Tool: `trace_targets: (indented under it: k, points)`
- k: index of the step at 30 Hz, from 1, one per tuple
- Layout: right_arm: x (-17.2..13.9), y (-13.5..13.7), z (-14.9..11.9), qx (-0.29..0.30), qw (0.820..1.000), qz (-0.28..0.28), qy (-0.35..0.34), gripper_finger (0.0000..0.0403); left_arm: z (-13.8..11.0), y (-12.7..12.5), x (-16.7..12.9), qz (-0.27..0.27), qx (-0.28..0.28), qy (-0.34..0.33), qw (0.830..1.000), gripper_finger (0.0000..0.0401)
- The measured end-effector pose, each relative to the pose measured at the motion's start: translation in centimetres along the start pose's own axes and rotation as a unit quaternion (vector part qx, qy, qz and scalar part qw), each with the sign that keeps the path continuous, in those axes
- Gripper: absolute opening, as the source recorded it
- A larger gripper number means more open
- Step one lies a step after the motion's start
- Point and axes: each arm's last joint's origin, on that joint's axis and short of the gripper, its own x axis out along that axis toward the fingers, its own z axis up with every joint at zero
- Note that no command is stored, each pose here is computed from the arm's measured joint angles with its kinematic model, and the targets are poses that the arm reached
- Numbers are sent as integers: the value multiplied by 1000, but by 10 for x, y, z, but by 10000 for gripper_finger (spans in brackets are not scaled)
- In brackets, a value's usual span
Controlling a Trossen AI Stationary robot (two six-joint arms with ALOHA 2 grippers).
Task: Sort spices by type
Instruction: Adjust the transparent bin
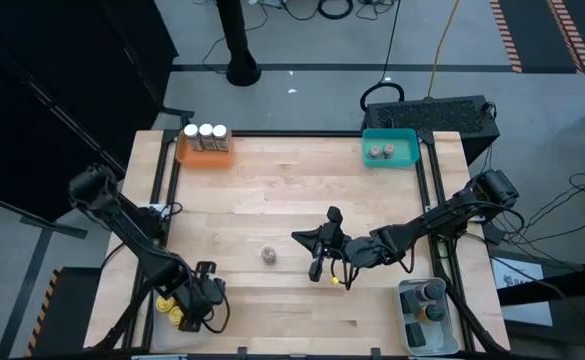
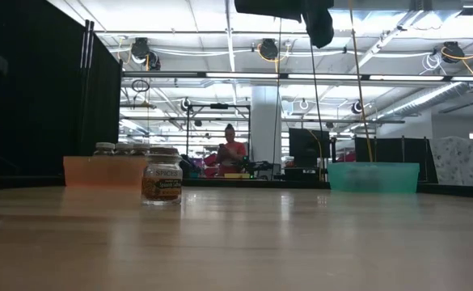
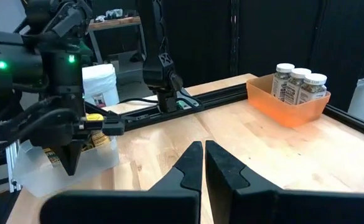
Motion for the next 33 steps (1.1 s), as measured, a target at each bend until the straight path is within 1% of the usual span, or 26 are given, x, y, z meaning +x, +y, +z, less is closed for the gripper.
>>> trace_targets:
  k: [4,21,26,33]
  points:
    - [0,0,0,-3,1000,0,0,0,-2,0,8,-6,-1,32,999,5]
    - [0,0,0,-5,1000,-1,2,0,-6,-4,10,-27,4,60,998,10]
    - [0,0,-1,-5,1000,-1,2,0,-8,-4,10,-38,-6,75,996,11]
    - [0,0,-1,-5,1000,-1,2,0,-9,-4,10,-37,-8,85,996,11]
